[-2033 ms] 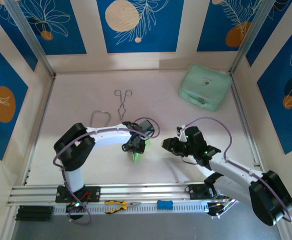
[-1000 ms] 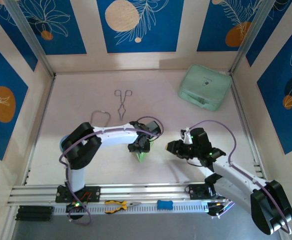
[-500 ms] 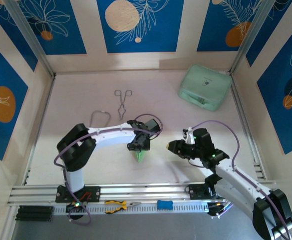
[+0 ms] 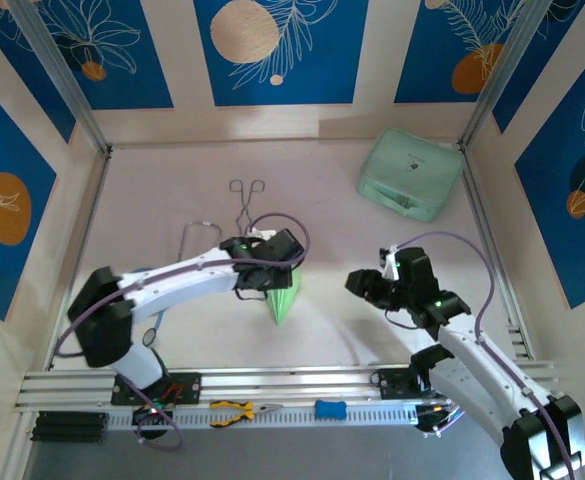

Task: Fold a paper plane with a square sheet of paper (pick it up from the middle)
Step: Turn over a paper plane at the center of the table, then reset both arms

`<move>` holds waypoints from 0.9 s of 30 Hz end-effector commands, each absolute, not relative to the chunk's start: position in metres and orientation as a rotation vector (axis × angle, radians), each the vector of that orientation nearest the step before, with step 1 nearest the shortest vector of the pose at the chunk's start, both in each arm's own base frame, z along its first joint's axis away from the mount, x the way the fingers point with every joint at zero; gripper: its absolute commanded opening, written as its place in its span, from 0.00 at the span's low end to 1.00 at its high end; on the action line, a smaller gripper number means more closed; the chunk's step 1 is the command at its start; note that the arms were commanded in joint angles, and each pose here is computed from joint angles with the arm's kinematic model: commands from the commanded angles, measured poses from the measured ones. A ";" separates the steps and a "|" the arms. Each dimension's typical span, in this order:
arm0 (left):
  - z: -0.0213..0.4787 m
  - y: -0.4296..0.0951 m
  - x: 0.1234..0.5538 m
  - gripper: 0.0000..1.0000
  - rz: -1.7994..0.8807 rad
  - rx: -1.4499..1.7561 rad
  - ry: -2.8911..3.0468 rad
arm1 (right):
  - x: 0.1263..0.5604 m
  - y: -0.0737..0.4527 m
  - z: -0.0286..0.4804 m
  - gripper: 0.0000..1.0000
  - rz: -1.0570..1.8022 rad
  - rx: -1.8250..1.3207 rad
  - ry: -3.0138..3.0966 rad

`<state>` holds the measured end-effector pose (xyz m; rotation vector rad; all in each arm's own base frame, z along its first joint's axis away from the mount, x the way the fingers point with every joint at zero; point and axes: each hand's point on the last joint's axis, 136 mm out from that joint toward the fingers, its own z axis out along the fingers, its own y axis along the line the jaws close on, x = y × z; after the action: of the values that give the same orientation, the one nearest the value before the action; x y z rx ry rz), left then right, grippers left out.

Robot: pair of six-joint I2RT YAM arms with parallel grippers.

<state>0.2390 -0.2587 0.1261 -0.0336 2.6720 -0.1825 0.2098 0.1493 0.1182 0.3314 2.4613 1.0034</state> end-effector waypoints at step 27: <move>0.141 0.009 0.368 1.00 0.295 -0.214 2.042 | 0.377 0.057 0.119 0.72 0.188 -0.195 1.934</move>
<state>0.3475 0.0129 0.1206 -0.2454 2.1446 0.3361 0.3570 0.0359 0.0748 -0.0402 2.1635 0.1133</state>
